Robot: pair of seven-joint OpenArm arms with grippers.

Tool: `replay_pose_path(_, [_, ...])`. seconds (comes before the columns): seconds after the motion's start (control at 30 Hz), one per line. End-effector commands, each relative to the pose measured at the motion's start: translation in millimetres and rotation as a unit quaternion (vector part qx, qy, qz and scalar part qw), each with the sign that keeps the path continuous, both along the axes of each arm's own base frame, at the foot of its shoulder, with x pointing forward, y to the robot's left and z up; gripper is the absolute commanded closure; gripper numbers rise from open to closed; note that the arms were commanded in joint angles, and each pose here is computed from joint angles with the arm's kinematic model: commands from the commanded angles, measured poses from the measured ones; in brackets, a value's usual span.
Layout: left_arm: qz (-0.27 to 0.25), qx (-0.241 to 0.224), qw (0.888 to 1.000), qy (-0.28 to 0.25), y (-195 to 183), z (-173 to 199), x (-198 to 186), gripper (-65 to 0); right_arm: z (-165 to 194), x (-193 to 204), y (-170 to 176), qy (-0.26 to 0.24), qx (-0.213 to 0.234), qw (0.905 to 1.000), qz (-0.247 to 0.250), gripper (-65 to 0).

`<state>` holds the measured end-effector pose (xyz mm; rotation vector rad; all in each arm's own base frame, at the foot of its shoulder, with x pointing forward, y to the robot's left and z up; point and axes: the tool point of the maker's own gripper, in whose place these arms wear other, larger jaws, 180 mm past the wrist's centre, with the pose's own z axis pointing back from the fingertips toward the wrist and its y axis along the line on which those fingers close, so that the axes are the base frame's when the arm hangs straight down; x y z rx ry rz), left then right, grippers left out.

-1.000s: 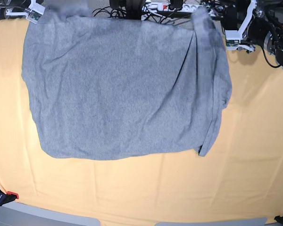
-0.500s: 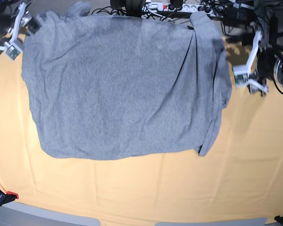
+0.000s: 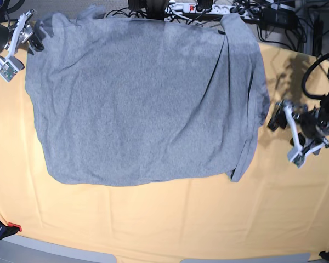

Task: Layout the t-shirt on the table in an organized manner, then fold the t-shirt properly
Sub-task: 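Release the left gripper and move it to the shirt's hem edge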

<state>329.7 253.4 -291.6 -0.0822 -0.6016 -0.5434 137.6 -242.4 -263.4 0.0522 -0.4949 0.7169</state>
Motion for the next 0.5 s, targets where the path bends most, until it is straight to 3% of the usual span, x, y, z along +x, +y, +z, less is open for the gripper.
replay_pose_path(0.0, [0.013, -0.011, 1.0, -0.026, 4.4, 12.5, 16.0, -49.4, 6.0, 3.6, 1.9, -0.012, -0.001, 0.9999, 0.009, -40.4])
replay_pose_path(0.23, [0.095, -0.086, 0.991, -0.031, -2.5, -9.0, 61.8, -49.4, 5.9, 3.6, 2.1, -0.012, 0.0, 0.9999, 0.008, -40.4])
replay_pose_path(0.47, [0.104, -0.109, 0.987, -0.048, -22.7, -15.6, 81.7, -49.4, 5.9, 3.5, 2.1, -0.012, 0.0, 0.9999, 0.008, -40.4])
